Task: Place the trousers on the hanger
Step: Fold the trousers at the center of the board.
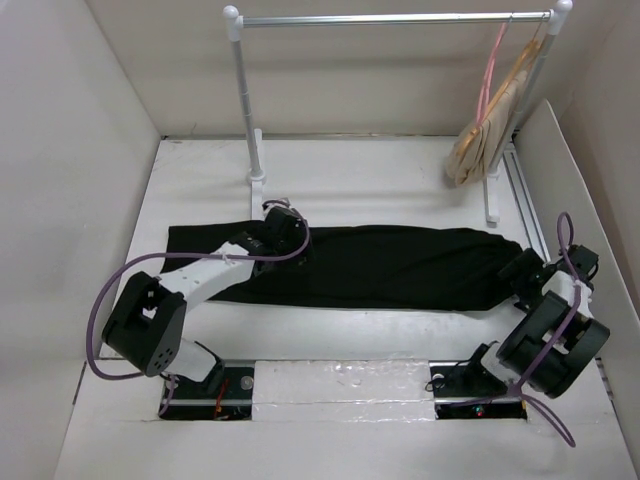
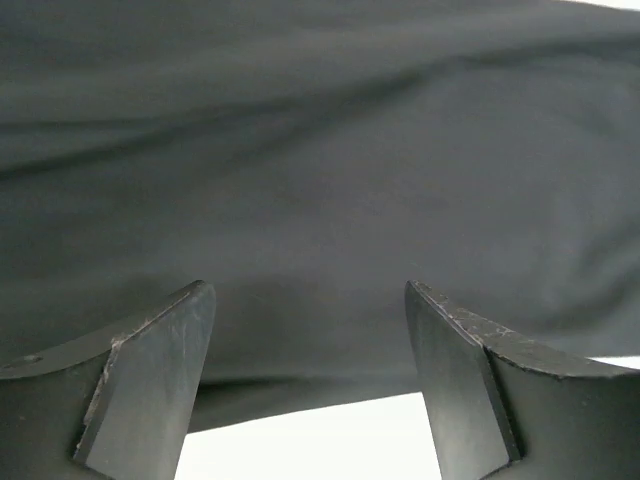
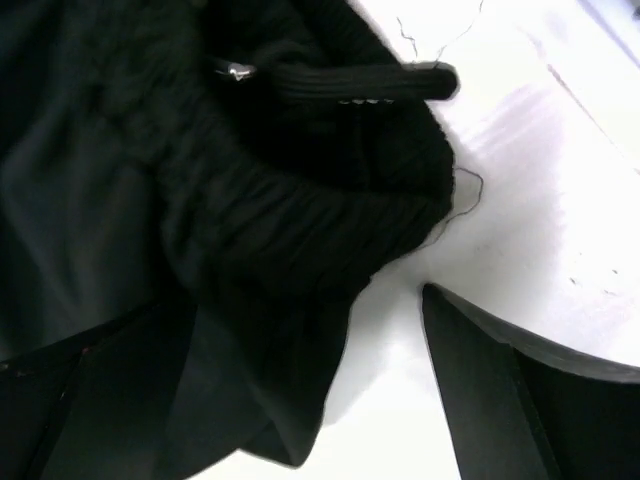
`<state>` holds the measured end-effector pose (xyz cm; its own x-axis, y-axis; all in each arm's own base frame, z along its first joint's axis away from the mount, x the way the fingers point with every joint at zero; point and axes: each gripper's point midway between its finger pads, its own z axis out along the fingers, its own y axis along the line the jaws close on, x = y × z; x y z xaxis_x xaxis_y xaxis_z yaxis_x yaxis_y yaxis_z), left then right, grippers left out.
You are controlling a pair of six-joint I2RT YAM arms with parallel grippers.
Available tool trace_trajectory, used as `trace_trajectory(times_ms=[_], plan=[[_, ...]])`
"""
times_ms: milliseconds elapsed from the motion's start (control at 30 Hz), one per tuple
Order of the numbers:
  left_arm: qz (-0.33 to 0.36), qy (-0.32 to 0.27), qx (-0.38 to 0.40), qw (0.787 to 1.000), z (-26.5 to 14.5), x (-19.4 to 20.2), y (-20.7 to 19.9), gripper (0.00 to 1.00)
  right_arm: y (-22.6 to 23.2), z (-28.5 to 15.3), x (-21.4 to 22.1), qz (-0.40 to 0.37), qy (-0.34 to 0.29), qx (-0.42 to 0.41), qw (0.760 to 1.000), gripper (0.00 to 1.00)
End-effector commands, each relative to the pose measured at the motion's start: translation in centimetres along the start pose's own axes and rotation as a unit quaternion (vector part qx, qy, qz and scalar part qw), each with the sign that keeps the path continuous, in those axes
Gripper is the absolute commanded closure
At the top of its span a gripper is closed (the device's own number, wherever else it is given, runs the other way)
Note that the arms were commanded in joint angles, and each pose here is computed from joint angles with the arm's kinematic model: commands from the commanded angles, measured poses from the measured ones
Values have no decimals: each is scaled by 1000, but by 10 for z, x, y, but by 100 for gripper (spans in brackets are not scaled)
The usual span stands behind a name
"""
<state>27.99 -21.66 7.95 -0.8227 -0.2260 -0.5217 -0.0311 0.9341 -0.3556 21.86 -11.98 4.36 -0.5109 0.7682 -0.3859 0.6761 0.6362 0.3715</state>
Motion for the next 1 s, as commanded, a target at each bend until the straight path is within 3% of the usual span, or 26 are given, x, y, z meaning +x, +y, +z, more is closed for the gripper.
trace_trajectory(times_ms=[0,167,300,333,400,600,800,967], plan=[[-26,-10,-59,998,12,-6,51,27,3,23,-14,29,-34,-23,999,0],[-99,32,-51,993,15,10,96,27,-2,44,-12,52,-14,-18,998,1],[-123,44,-49,990,11,20,106,27,3,44,-19,57,-25,-20,998,59],[-129,46,-48,989,10,21,107,27,4,38,-25,53,-26,-16,998,84],[-135,55,-44,988,9,28,107,27,7,18,-47,29,-61,-9,998,97],[-122,81,-18,989,11,52,88,27,52,-98,-129,-60,-229,-21,971,100],[-80,121,46,988,4,78,15,26,107,-161,-149,-165,-256,-74,950,100],[-28,153,93,983,-4,97,-59,24,158,-181,-118,-241,-253,-135,927,100]])
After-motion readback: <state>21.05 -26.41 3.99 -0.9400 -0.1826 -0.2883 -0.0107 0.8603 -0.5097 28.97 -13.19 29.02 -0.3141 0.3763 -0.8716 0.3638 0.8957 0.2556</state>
